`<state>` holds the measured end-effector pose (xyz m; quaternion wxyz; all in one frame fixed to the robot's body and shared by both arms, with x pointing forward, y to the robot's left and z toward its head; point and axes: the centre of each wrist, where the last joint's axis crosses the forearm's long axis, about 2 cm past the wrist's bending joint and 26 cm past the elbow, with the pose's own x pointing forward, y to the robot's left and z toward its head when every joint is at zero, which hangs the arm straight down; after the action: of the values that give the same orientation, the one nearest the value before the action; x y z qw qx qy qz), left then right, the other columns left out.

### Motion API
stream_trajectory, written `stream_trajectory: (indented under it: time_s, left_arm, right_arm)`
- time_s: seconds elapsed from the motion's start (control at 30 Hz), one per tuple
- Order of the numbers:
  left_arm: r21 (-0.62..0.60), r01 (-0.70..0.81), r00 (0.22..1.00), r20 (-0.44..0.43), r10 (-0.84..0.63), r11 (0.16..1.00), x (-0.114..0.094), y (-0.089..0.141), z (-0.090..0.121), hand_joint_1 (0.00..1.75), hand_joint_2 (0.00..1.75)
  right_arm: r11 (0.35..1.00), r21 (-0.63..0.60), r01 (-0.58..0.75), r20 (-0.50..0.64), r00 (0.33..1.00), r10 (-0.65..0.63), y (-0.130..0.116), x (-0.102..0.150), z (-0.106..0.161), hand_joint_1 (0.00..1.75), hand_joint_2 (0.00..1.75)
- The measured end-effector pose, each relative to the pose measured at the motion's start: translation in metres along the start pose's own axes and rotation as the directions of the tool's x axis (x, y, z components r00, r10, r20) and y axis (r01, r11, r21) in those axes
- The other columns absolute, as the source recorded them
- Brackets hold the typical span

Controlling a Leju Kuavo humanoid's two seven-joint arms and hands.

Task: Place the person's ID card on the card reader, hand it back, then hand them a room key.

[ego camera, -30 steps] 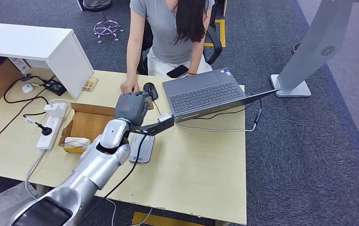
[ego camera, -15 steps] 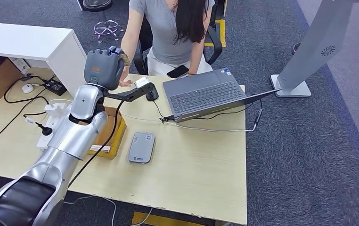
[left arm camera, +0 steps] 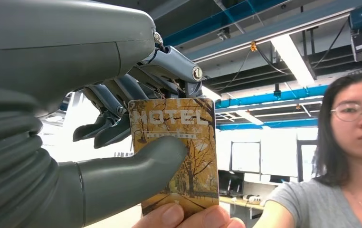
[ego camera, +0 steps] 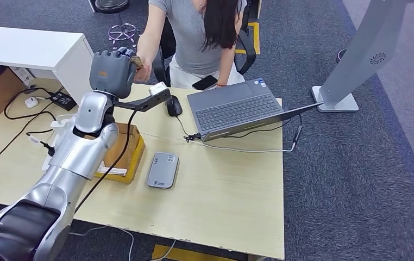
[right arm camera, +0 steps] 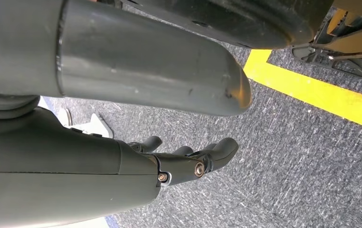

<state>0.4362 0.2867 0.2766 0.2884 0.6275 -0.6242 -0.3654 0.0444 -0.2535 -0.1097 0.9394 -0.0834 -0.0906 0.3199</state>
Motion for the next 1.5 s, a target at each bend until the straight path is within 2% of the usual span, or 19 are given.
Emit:
stream_trajectory:
  time_s: [0.33,0.37,0.47,0.5,0.7,0.87,1.03,1.17,1.5]
  left_arm:
    - [-0.034,-0.015,1.000,-0.024,0.014,0.999,-0.004,-0.004,0.000,1.75,1.75]
    - [-0.035,-0.015,1.000,-0.025,0.015,0.999,-0.004,-0.004,0.000,1.50,1.75]
    - [-0.036,-0.016,1.000,-0.028,0.015,0.999,-0.005,-0.005,0.001,0.19,1.75]
    - [-0.034,-0.016,0.999,-0.029,0.015,0.999,-0.005,-0.005,0.001,0.00,1.75]
    - [-0.031,-0.025,0.999,-0.040,0.024,0.999,-0.005,-0.007,0.004,0.00,1.75]
    - [-0.051,-0.067,0.997,-0.031,0.066,0.996,-0.002,-0.013,0.015,0.00,1.75]
    - [-0.025,-0.247,0.969,-0.014,0.247,0.969,0.012,-0.010,0.044,0.00,1.75]
    - [-0.008,-0.294,0.956,-0.002,0.294,0.956,0.022,-0.004,0.064,0.00,1.75]
    - [0.027,-0.316,0.949,-0.001,0.316,0.948,0.023,0.005,0.072,0.00,1.75]
  right_arm:
    - [1.000,-0.001,-0.003,0.004,1.000,0.003,0.000,0.000,0.000,0.00,0.00]
    - [1.000,-0.001,-0.003,0.004,1.000,0.003,0.000,0.000,0.000,0.00,0.00]
    - [1.000,-0.001,-0.003,0.004,1.000,0.003,0.000,0.000,0.000,0.00,0.00]
    - [1.000,-0.001,-0.003,0.005,1.000,0.003,0.000,0.000,0.000,0.00,0.00]
    - [1.000,-0.001,-0.004,0.000,1.000,0.004,0.000,0.000,0.000,0.00,0.00]
    - [1.000,-0.001,0.000,-0.010,1.000,0.000,0.000,0.000,0.000,0.00,0.00]
    - [1.000,-0.004,0.022,-0.015,1.000,-0.022,-0.001,-0.001,0.000,0.00,0.00]
    - [1.000,-0.005,0.030,-0.017,0.999,-0.030,-0.001,-0.002,0.000,0.00,0.00]
    - [0.999,-0.006,0.040,-0.020,0.999,-0.041,-0.001,-0.002,0.000,0.00,0.00]
